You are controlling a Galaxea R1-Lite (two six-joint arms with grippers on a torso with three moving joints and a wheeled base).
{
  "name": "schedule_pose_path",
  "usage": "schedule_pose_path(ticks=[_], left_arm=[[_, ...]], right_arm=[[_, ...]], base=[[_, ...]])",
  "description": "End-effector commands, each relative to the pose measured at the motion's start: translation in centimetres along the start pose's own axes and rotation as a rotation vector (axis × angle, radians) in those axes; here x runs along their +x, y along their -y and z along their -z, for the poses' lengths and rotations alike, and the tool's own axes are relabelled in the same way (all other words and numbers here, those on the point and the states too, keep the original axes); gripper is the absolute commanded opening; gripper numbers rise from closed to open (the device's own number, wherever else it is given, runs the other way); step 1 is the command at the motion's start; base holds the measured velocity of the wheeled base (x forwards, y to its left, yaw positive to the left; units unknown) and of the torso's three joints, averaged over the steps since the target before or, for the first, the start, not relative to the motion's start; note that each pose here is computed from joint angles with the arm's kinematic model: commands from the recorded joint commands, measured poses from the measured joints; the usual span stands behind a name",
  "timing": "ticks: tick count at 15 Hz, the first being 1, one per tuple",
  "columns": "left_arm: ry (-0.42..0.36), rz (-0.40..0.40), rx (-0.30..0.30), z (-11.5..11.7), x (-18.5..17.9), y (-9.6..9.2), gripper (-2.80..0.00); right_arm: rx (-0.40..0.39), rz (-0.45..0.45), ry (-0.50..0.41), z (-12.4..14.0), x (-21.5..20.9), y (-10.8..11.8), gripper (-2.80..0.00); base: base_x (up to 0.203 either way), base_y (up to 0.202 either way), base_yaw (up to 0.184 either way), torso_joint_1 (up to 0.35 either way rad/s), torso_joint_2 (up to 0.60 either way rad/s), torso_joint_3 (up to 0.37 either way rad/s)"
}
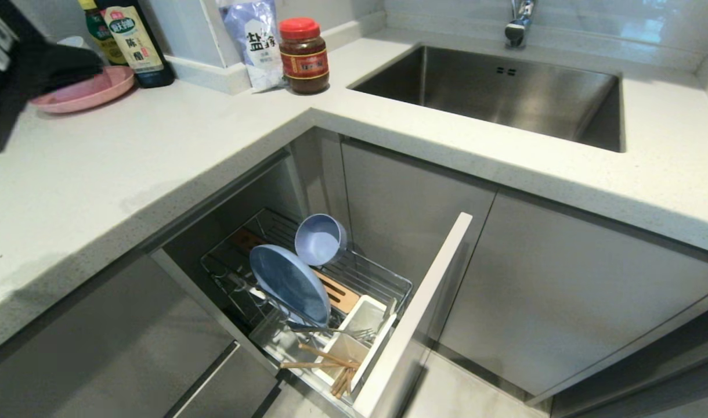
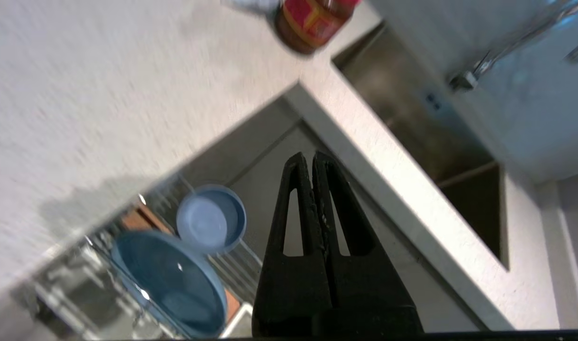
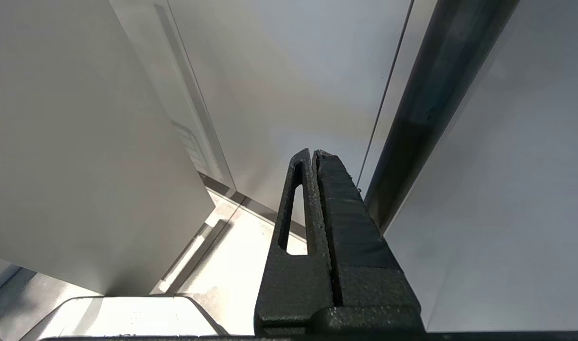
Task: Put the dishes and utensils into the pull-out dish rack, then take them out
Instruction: Take the plate out of the cupboard
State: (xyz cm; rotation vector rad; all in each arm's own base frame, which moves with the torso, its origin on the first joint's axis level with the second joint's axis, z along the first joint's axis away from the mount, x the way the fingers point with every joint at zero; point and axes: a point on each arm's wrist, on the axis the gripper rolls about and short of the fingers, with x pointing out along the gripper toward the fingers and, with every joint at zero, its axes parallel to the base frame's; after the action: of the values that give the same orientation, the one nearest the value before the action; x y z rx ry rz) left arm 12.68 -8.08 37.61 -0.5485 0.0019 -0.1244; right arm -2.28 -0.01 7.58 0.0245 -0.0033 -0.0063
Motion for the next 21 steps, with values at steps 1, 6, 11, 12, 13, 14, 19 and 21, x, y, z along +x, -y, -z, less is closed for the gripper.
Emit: schedule_pose_path(ticks=[1,6,11,12,13,14,19,21], left_arm=[[-0.114,-0.045,0.034,4.0,3.1,1.3,-2.8],[-0.347,-0.249,0.062,11.9,6.3,1.2,-2.8],[-0.457,-0.349,0.081,15.9,7.8,1.3,-2.8],[-0.468,-0.365,0.084,16.4,8.1,1.2,0.0],[-0.474,-0.376,0.083,16.9,8.4,1.2,0.0],[-0.475,-0.387,0.062,17.3,8.8,1.3,0.0],[-0.462,-0.482,0.019,19.3,11.1,0.6,0.0],[-0.464,-0.523,0.012,19.9,11.9,0.1,0.0]], right_arm=[[0.0,0.0,0.003,0.0,0.0,0.0,-2.8],[0.0,0.0,0.003,0.0,0.0,0.0,-2.8],[0.0,0.0,0.003,0.0,0.0,0.0,-2.8],[0.0,0.0,0.003,0.0,0.0,0.0,-2.8],[0.0,0.0,0.003,0.0,0.0,0.0,-2.8],[0.0,0.0,0.003,0.0,0.0,0.0,-2.8],[0.0,0.0,0.003,0.0,0.0,0.0,-2.8],[0.0,0.0,0.003,0.0,0.0,0.0,-2.8]], base=[[0.0,0.0,0.0,0.0,0.0,0.0],[0.0,0.0,0.0,0.0,0.0,0.0],[0.0,0.0,0.0,0.0,0.0,0.0],[0.0,0.0,0.0,0.0,0.0,0.0],[0.0,0.0,0.0,0.0,0.0,0.0],[0.0,0.0,0.0,0.0,0.0,0.0],[0.0,0.0,0.0,0.0,0.0,0.0],[0.0,0.0,0.0,0.0,0.0,0.0]])
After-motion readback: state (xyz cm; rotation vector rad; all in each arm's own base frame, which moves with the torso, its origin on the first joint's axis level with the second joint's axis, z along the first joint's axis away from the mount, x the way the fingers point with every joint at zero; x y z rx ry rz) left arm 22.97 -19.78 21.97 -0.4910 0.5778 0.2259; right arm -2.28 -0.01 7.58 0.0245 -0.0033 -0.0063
